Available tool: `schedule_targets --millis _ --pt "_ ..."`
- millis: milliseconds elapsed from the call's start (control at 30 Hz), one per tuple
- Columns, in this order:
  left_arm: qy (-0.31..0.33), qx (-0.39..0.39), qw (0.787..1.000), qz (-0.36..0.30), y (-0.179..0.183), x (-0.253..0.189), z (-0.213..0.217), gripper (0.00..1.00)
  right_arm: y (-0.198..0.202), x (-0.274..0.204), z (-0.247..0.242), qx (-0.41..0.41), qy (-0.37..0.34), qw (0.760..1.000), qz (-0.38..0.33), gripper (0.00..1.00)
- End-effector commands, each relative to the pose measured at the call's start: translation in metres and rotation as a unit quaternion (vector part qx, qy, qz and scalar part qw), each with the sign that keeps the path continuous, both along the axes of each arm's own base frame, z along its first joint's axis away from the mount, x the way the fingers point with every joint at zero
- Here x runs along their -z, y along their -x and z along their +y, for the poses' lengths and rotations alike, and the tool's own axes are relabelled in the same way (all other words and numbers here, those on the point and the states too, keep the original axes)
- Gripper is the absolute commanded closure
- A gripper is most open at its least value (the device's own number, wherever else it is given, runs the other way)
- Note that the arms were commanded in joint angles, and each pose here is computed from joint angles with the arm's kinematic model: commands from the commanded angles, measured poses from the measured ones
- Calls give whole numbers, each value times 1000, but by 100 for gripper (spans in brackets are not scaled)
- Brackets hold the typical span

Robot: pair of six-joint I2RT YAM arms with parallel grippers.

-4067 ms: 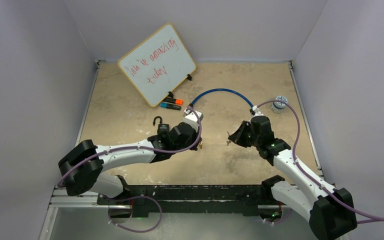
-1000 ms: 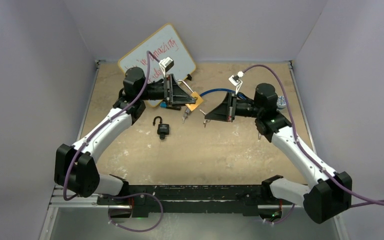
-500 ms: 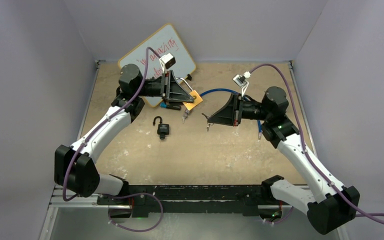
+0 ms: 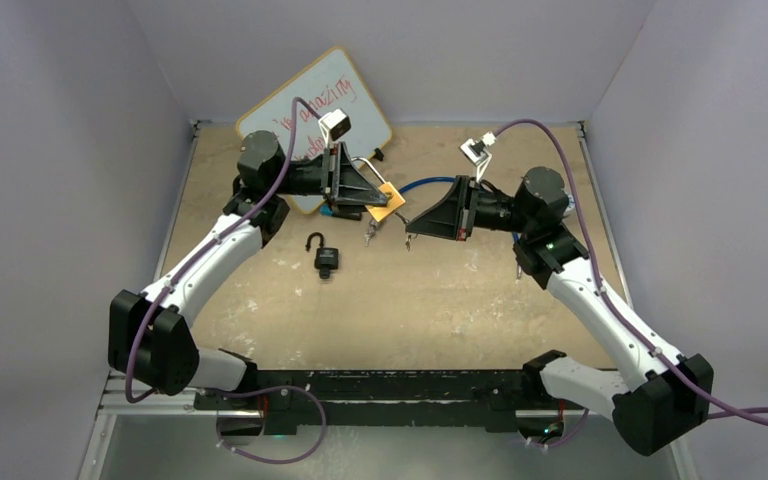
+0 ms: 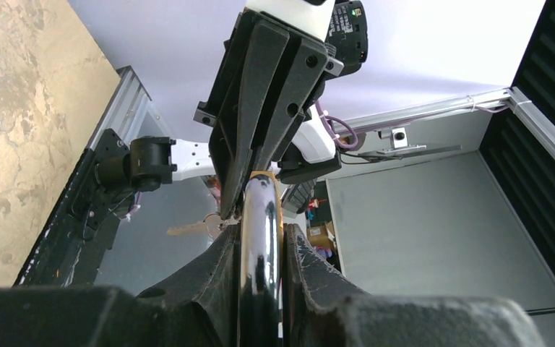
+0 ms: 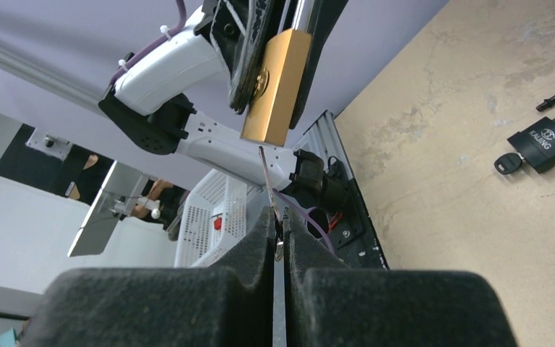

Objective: Unlock with the key

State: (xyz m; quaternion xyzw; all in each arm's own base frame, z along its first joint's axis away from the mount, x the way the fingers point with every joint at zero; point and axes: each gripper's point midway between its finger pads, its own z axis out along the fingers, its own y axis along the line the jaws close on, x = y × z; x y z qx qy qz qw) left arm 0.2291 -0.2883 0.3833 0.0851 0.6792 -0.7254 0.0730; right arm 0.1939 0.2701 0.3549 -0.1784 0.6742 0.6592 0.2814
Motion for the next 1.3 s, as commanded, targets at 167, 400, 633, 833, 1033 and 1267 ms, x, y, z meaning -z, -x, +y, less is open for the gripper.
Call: schedule_targets --millis 167,400,633,833,1033,1267 --pt "31 -16 998 -57 11 -24 7 100 -10 -28 3 21 -25 999 -27 100" --pt "34 -20 997 -59 10 -24 7 100 -15 -23 5 23 -18 1000 -7 100" --pt "39 -27 996 -73 10 -24 8 100 -30 -11 8 49 1 998 45 100" --pt "29 -51 991 -119 6 -20 8 100 -41 -2 11 65 19 990 122 100" --pt "2 -65 988 -140 2 -3 8 100 -45 -3 15 58 21 981 184 100" --pt "-10 -52 987 -154 10 6 0 100 -58 -10 21 62 28 983 169 100"
